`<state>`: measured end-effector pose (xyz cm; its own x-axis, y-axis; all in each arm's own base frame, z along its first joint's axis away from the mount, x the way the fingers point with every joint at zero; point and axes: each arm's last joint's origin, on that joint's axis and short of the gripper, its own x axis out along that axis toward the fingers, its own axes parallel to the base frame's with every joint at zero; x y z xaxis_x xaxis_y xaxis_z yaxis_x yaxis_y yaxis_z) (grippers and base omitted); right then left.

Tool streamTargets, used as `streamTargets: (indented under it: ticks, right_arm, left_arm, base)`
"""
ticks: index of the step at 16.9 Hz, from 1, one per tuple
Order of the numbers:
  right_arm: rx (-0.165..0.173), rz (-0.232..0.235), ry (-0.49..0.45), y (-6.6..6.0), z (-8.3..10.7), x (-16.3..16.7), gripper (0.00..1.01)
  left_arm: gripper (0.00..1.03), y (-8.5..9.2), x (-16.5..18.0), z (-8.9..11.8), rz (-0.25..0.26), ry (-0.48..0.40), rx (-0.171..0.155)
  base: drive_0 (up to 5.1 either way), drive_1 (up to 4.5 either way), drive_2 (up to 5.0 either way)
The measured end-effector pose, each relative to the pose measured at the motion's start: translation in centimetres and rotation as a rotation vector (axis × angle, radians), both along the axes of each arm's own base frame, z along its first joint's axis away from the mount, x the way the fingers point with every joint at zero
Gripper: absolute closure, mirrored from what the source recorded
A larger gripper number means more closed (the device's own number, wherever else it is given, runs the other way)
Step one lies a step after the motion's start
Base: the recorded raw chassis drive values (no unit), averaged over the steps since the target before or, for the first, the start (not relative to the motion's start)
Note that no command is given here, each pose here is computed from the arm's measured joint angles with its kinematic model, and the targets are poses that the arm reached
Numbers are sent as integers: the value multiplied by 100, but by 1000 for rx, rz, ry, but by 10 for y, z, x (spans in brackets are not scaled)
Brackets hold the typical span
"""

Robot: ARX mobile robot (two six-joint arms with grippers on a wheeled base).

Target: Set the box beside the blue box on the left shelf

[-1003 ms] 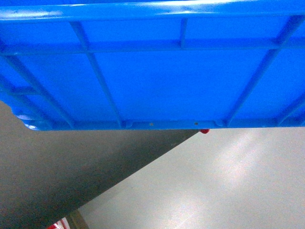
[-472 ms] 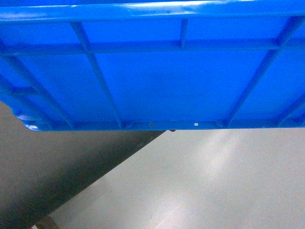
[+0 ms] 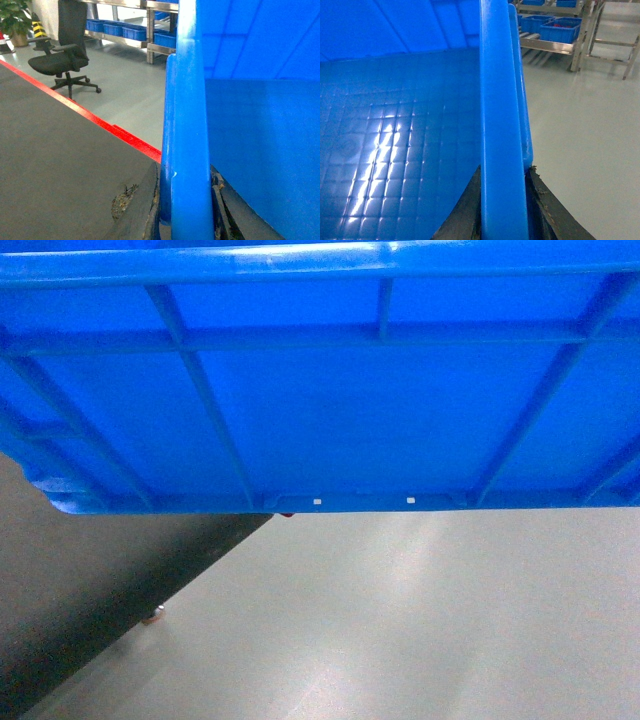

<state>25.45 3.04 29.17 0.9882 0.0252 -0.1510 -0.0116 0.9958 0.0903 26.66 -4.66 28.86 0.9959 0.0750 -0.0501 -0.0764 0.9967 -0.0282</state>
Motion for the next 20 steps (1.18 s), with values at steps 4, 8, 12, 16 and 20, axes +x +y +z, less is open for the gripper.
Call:
streamTargets:
  ticks: [4,8,12,16,20]
  right_arm:
    - [0,0,0,0,0,0,86]
    - [0,0,1,0,0,0,86]
    - [0,0,1,0,0,0,86]
    - [0,0,1,0,0,0,86]
    - [-1,0,2,0,0,0,86]
  left_arm:
    - [84,0,0,0,0,0,1]
    - [84,0,0,0,0,0,2]
    - [84,0,0,0,0,0,2]
    - [84,0,0,0,1,0,3]
    - [84,0,0,0,0,0,5]
  base:
    - [-158,-158,-158]
    - [-152,-152,-152]
    - [-161,-161,-161]
    - [-148,-148,-148]
    - [-160,-160,-160]
